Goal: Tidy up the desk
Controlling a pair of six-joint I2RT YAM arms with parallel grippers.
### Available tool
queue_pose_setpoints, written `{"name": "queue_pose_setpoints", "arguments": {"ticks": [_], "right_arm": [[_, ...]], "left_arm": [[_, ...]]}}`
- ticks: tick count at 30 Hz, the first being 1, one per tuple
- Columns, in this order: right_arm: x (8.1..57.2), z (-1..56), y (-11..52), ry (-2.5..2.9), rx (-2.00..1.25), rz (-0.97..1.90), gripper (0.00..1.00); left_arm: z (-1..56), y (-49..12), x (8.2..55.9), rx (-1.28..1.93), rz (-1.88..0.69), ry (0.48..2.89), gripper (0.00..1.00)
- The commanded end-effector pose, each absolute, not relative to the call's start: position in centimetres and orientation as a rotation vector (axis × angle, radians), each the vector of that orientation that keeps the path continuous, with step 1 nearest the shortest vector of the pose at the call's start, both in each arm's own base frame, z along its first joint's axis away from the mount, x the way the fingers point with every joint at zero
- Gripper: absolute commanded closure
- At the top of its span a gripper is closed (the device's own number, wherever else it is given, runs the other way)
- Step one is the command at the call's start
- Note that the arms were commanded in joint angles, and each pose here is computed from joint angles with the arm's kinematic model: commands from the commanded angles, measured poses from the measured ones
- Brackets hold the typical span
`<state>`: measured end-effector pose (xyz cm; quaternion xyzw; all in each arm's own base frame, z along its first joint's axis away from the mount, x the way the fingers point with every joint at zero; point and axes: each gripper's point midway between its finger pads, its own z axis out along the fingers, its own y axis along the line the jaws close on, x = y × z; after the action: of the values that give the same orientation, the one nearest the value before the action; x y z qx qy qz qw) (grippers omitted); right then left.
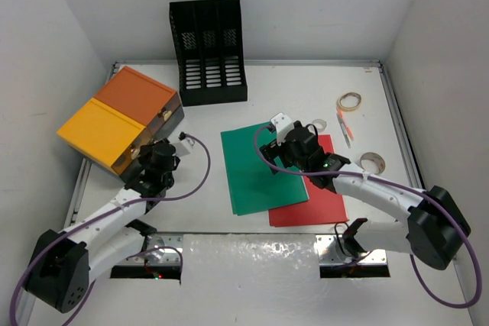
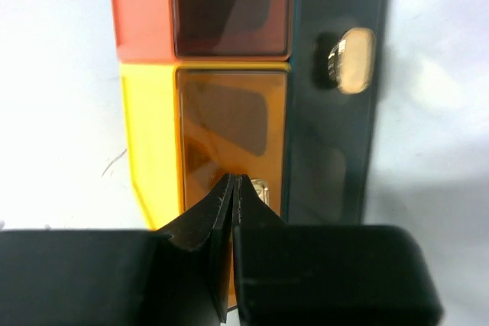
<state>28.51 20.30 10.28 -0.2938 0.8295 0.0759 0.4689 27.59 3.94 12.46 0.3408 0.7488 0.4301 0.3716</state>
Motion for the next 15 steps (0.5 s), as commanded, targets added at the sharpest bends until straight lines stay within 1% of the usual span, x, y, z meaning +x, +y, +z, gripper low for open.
{"name": "queue_pose_setpoints", "arguments": {"ticks": [1, 3, 6, 8, 10, 11, 12, 13, 14, 15], "right_arm": [[29.6, 13.2, 21.1, 1.970, -0.690, 0.210, 0.01], [29.5, 13.5, 21.0, 1.963, -0.689, 0.212, 0.01], [29.3, 13.5, 20.8, 1.958, -0.682, 0.212, 0.01], [29.3, 13.4, 20.7, 1.958, -0.682, 0.208, 0.01], [29.3, 13.5, 20.7, 1.957, -0.680, 0.209, 0.01], [29.3, 13.4, 20.7, 1.959, -0.679, 0.210, 0.01], [29.3, 13.4, 20.7, 1.958, -0.681, 0.210, 0.01], [29.3, 13.4, 20.8, 1.959, -0.681, 0.213, 0.01], [29.3, 13.5, 20.8, 1.957, -0.679, 0.212, 0.01], [29.2, 13.3, 20.8, 1.959, -0.683, 0.212, 0.01]], "left_arm": [[13.0, 2.0, 27.7, 0.888, 0.966, 1.938, 1.00], [11.8, 0.8, 27.2, 0.971, 0.878, 1.971, 1.00], [11.5, 0.2, 26.8, 1.012, 0.833, 1.982, 1.00], [11.8, 0.4, 26.9, 0.991, 0.844, 1.983, 1.00], [13.2, 1.0, 27.1, 0.904, 0.891, 1.984, 0.99], [13.9, 1.4, 27.3, 0.867, 0.922, 1.979, 0.91], [14.6, 2.3, 27.2, 0.823, 0.998, 1.983, 0.72], [14.9, 2.7, 27.1, 0.814, 1.038, 1.984, 0.67], [15.0, 3.0, 27.2, 0.797, 1.071, 1.973, 0.63], [14.4, 3.8, 26.7, 0.829, 1.143, 1.981, 0.50]]}}
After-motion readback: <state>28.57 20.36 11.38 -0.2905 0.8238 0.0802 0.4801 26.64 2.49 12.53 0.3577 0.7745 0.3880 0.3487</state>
